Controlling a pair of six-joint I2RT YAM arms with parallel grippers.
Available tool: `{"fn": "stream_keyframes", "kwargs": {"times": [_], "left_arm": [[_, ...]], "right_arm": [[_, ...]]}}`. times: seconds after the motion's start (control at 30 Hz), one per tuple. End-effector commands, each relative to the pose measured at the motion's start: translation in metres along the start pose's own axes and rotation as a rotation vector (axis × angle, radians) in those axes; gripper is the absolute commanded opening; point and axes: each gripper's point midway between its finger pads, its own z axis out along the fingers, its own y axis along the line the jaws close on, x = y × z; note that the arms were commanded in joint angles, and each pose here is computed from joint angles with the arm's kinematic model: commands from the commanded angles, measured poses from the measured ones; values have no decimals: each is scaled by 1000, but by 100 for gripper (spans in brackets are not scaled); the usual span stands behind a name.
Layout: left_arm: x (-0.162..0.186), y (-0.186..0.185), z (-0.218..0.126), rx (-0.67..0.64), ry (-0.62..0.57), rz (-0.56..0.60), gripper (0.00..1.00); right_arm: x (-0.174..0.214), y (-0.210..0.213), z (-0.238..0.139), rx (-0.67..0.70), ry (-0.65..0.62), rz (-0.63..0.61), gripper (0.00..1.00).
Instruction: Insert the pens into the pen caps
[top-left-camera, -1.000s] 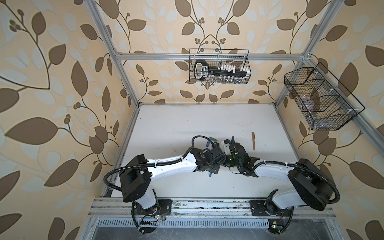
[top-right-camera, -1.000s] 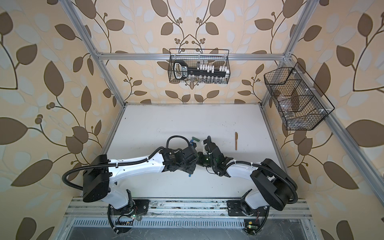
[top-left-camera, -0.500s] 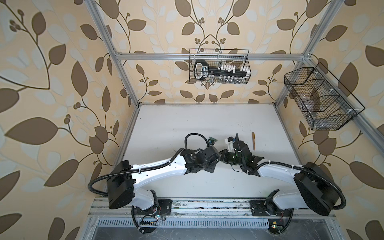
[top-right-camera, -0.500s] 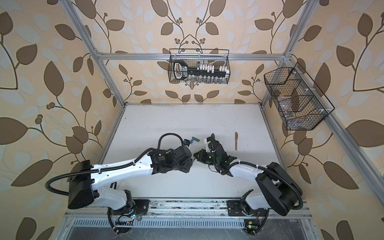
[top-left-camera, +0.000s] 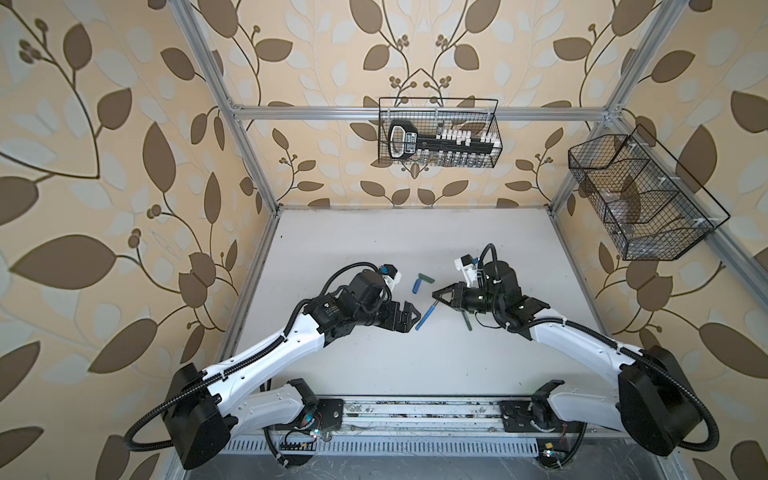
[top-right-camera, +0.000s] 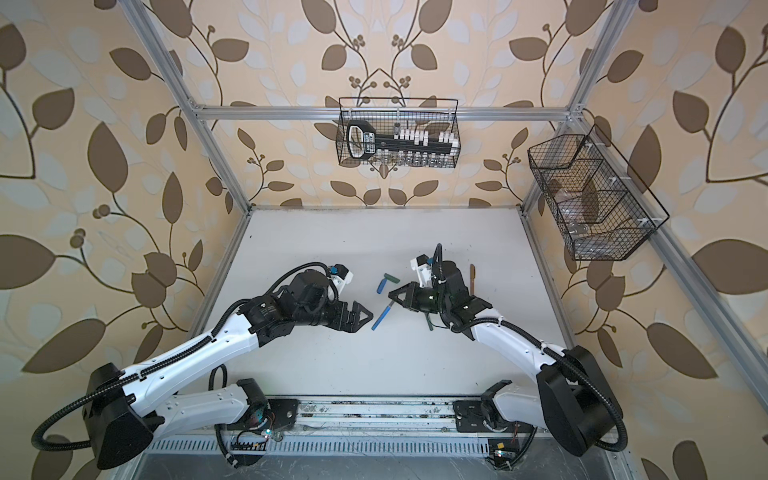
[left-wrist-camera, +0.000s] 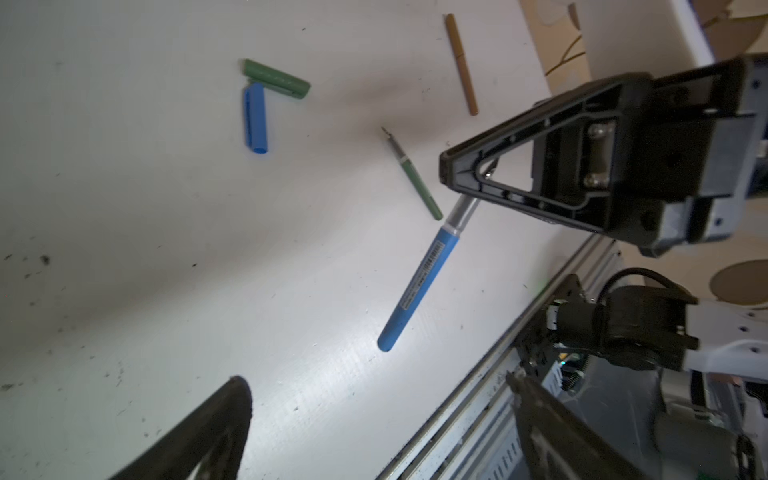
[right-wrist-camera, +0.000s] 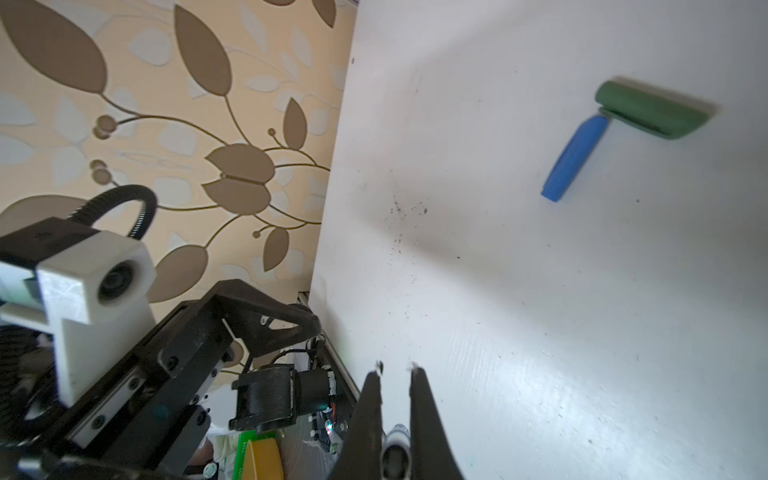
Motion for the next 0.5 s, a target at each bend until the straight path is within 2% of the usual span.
{"fn": "stream_keyframes", "kwargs": {"times": [0.0,0.1,0.23,0.47], "left_arm": [[-17,-71,-15,326,15,151,99],[-12,-84,-8,406,98,151,99],[-2,-77,8,398,176,120,95],[-1,-58,6,267,172,154,91]], "right_arm": [[9,22,-8,-73,84,-36,0],[5,31,-11,-99,76,-41,0],[3,37,-13,-125,71,-40,0],[2,43,-18,-144,67,-46,0]]}}
